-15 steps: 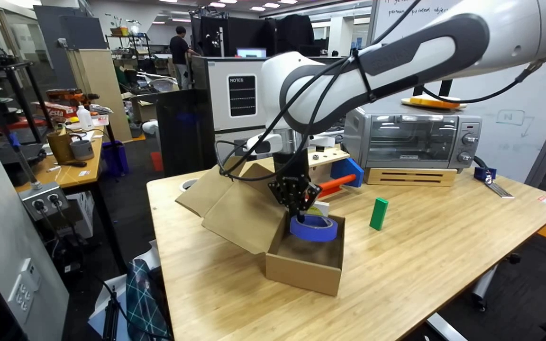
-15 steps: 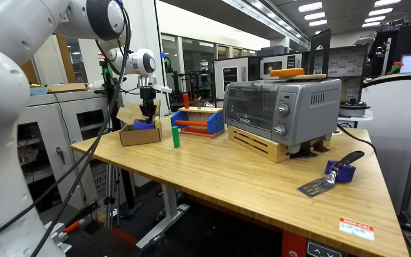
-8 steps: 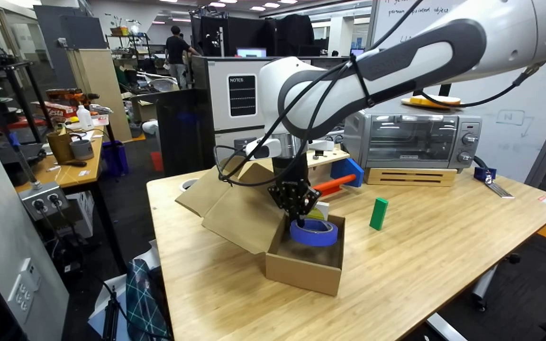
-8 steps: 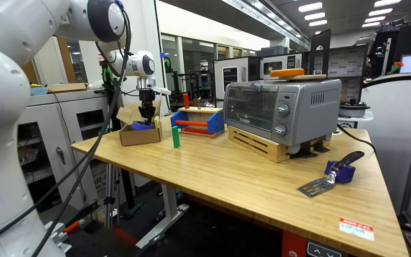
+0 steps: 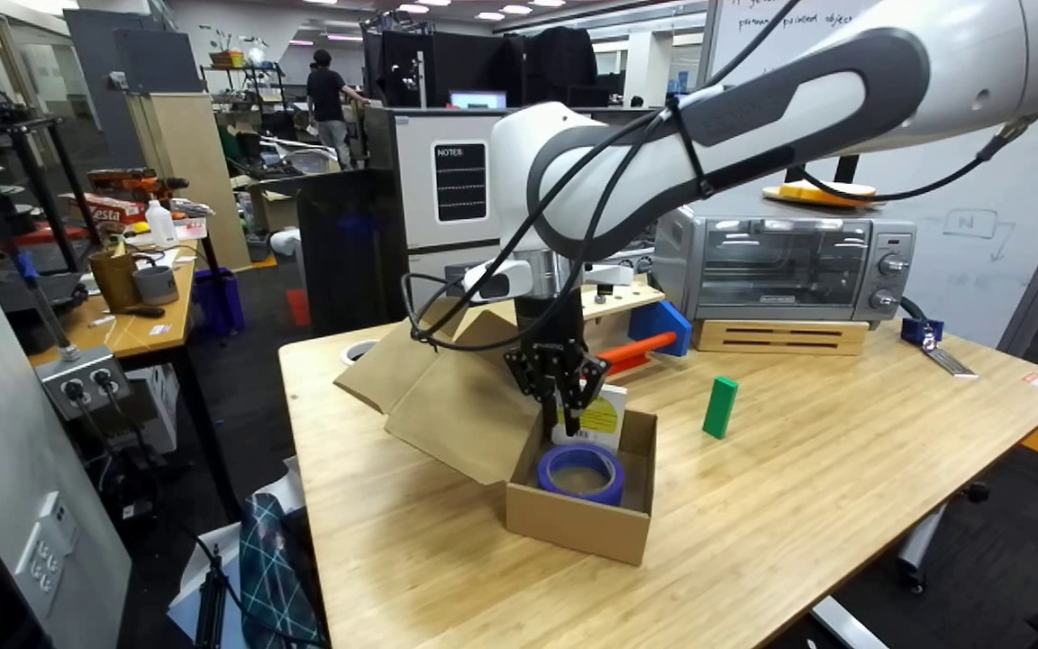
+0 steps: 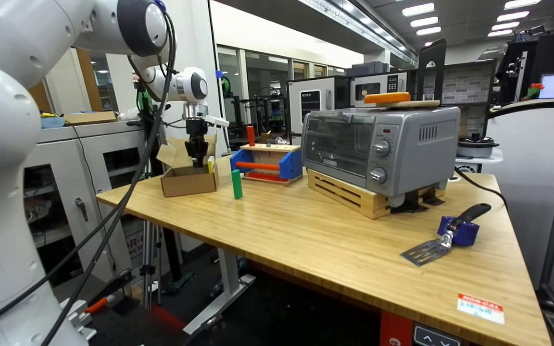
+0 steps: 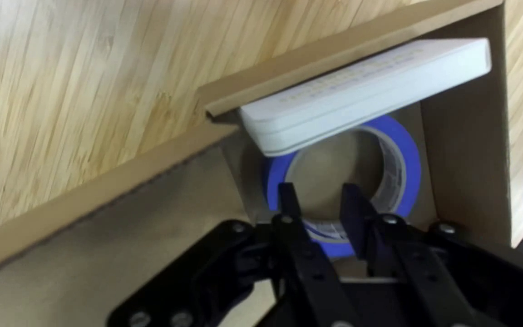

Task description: Pick up the masking table and put it in the carton box

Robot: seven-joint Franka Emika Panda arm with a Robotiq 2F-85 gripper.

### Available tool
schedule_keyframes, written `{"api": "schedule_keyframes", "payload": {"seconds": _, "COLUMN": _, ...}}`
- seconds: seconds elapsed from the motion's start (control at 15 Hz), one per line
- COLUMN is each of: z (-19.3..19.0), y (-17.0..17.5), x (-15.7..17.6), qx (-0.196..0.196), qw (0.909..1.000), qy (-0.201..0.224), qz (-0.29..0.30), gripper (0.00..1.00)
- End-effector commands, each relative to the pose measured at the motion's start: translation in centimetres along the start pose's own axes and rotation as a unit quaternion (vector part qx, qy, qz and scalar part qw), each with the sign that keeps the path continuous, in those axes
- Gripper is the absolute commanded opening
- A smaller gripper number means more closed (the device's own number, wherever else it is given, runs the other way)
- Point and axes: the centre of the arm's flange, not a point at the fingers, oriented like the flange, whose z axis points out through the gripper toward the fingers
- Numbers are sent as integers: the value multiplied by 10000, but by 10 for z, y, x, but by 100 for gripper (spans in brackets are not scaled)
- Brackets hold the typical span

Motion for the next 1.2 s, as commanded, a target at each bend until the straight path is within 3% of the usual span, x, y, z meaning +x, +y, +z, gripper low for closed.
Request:
{"api": "schedule_keyframes", "payload": {"seconds": 0.0, "z": -13, "y": -5, "x": 0, "qx": 16, "qw": 9997, "qy": 122, "qz": -197, "gripper": 62}}
{"api": "schedule_keyframes", "payload": {"seconds": 0.33, "z": -31, "y": -10, "x": -6, "qx": -142, "qw": 9997, "qy": 67, "qz": -193, "gripper": 98}}
{"api": "schedule_keyframes", "payload": {"seconds": 0.8, "z": -143, "y": -58, "x": -55, "qx": -1163, "qw": 9914, "qy": -571, "qz": 162, "gripper": 100}}
{"api": "schedule_keyframes", "payload": {"seconds": 0.93, "z": -162, "y": -76, "x": -67, "qx": -1289, "qw": 9891, "qy": -615, "qz": 345, "gripper": 100}}
{"api": "schedule_keyframes", "payload": {"seconds": 1.13, "z": -161, "y": -96, "x": -82, "qx": -1203, "qw": 9889, "qy": -580, "qz": 649, "gripper": 100}}
